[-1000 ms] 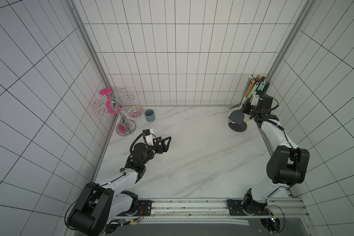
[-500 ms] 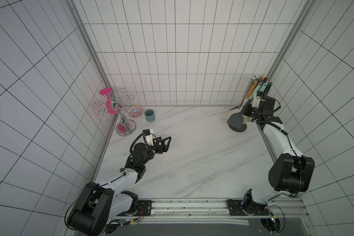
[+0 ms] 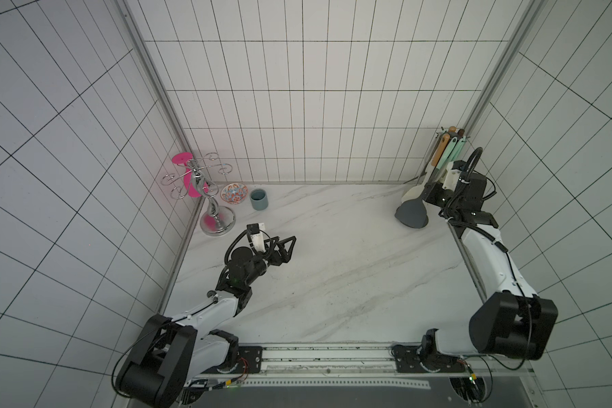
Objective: Take the spatula off the kitchen utensil rack
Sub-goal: Take off the spatula from the rack.
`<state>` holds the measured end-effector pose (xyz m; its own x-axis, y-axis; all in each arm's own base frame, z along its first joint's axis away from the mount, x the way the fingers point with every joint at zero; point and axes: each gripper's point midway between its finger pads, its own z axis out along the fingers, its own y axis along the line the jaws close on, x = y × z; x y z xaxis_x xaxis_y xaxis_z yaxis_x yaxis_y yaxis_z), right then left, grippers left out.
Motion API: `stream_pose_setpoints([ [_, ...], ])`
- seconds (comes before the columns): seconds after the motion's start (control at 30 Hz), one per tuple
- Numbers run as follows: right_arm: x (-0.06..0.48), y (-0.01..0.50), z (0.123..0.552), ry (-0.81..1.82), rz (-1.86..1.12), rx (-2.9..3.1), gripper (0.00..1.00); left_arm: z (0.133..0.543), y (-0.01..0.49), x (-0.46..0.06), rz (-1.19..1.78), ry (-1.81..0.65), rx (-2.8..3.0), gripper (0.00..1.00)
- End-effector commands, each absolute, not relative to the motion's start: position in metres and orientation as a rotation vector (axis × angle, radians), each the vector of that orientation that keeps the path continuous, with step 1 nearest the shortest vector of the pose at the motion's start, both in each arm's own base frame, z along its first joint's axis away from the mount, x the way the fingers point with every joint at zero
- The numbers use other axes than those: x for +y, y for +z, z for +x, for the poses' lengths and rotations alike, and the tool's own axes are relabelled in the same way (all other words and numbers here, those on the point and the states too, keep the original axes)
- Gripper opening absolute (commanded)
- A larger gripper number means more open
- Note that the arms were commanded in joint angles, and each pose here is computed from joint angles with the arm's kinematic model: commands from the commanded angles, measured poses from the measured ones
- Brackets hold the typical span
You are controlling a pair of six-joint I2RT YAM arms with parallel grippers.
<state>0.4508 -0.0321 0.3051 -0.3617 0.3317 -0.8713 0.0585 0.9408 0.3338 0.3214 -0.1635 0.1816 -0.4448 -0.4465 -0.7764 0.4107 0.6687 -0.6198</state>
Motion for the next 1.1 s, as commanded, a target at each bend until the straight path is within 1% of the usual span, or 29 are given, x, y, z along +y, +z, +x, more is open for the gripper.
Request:
stream_pose_setpoints([
  [0.0, -0.030, 0.319, 0.436, 0.292, 0.249, 1.847, 0.00, 0.323, 0.192, -0.164, -0.023, -0.971, 1.753, 0.97],
  [0.2, -0.024, 0.316, 0.419, 0.306, 0.226, 1.803, 0.00, 0.324, 0.190, -0.165, -0.024, -0.977, 1.756, 0.97],
  [0.43, -0.017, 0.324, 0.412, 0.301, 0.147, 1.733, 0.00, 0.324, 0.190, -0.166, -0.023, -0.985, 1.755, 0.97],
  [0.57, -0.020, 0.325, 0.407, 0.284, 0.156, 1.708, 0.00, 0.324, 0.190, -0.166, -0.024, -0.987, 1.755, 0.97],
  [1.07, -0.001, 0.332, 0.370, 0.410, 0.147, 1.655, 0.00, 0.323, 0.191, -0.167, -0.018, -0.995, 1.753, 0.97],
])
